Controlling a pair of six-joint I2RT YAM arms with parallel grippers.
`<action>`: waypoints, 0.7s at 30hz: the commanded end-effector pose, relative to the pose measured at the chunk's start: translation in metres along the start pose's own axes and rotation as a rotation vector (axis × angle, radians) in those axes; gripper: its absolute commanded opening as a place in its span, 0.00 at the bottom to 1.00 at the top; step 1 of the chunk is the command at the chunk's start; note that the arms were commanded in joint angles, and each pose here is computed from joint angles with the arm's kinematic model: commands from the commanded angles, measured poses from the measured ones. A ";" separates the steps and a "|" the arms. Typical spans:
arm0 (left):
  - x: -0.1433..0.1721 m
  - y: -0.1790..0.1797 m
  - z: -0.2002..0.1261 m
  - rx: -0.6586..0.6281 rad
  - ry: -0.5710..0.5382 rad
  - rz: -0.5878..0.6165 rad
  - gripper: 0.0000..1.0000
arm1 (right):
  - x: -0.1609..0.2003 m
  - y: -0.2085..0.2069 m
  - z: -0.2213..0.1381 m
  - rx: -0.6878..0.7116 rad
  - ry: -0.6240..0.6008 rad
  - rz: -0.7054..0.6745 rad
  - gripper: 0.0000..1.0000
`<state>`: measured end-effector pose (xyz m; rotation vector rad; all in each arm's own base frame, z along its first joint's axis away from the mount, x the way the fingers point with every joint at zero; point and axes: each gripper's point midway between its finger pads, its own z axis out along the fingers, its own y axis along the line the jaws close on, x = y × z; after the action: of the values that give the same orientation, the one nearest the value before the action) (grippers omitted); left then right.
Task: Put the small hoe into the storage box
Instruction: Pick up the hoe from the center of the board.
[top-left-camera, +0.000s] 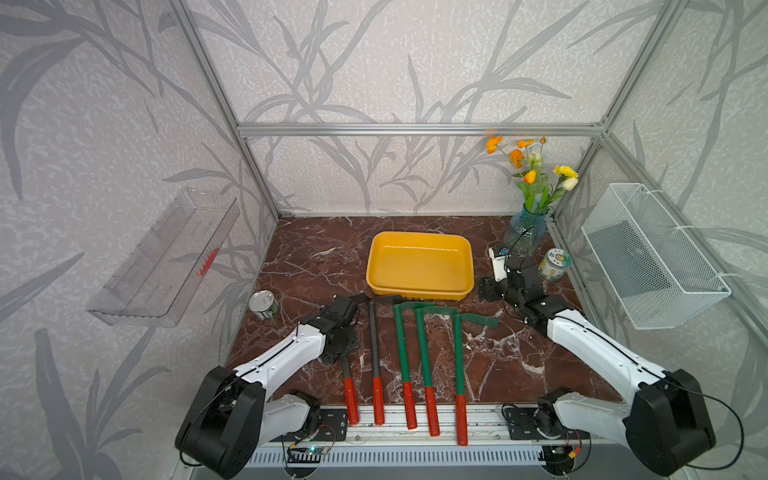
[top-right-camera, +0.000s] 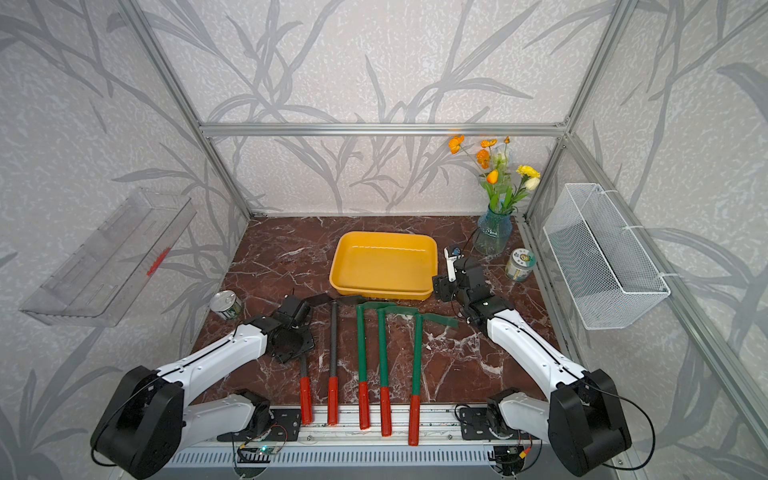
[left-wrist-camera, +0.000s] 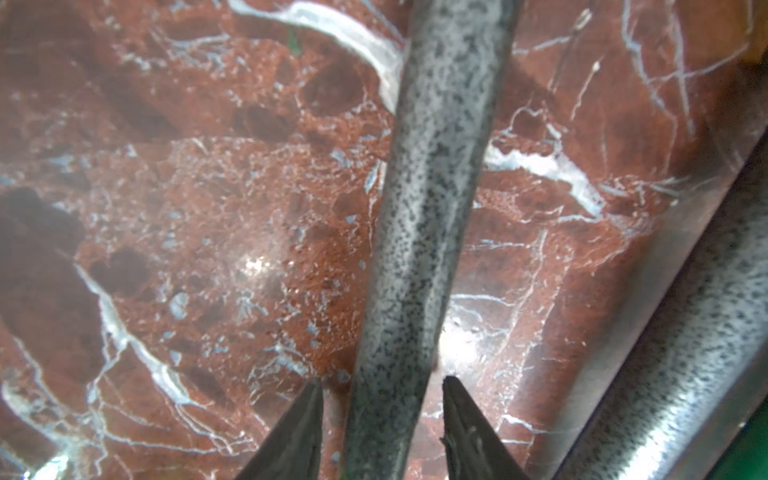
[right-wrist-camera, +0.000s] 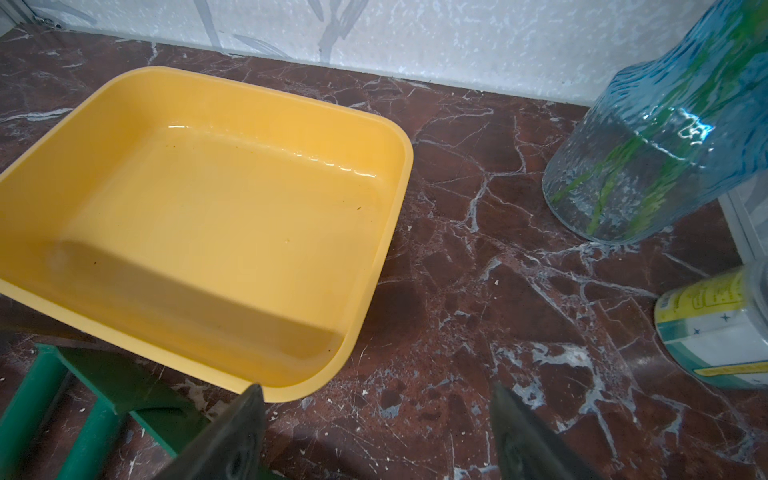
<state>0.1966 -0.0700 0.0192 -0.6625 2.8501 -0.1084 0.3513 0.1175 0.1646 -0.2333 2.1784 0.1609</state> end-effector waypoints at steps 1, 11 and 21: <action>0.006 0.006 0.005 -0.019 0.011 0.023 0.44 | -0.002 0.000 0.000 0.009 -0.018 0.000 0.84; 0.016 0.021 0.015 -0.059 0.019 0.016 0.35 | 0.000 -0.003 0.000 0.020 -0.022 0.004 0.83; 0.016 0.022 0.013 -0.065 0.025 0.025 0.07 | -0.001 -0.004 0.000 0.025 -0.029 0.005 0.82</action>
<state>0.1972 -0.0657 0.0151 -0.6370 2.8193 -0.0893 0.3517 0.1144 0.1623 -0.2223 2.1750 0.1428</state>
